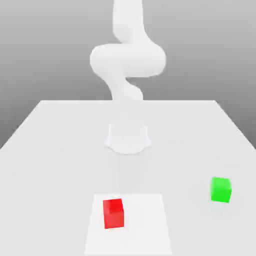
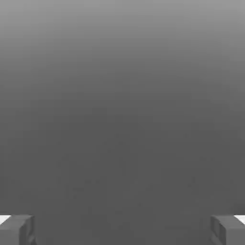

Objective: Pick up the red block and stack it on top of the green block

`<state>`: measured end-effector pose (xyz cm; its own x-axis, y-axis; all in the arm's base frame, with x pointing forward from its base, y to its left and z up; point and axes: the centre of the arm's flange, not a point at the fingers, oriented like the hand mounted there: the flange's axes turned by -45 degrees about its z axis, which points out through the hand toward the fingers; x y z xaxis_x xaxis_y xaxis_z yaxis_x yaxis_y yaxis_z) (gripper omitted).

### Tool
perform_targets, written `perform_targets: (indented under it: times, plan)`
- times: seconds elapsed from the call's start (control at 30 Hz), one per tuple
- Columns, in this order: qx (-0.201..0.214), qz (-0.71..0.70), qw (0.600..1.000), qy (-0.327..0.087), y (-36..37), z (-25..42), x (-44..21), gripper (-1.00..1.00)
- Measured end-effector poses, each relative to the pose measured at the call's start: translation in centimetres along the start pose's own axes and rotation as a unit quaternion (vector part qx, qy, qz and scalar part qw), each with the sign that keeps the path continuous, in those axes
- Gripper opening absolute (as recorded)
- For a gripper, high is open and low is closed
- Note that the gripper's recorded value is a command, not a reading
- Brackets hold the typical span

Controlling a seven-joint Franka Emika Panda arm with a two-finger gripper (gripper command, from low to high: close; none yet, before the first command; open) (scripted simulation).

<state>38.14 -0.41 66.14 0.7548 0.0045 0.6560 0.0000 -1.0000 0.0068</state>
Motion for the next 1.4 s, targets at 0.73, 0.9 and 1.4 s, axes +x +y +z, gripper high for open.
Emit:
perform_targets:
  times: [0.73, 0.9, 1.4]
  plan:
    - [0.028, -0.068, 0.935, -0.346, 3.0, 36.5, -28.7, 0.00]
    - [0.029, -0.069, 0.934, -0.349, 3.0, 40.1, -32.2, -1.00]
    - [0.033, -0.070, 0.934, -0.348, -0.2, 35.4, -27.9, -1.00]
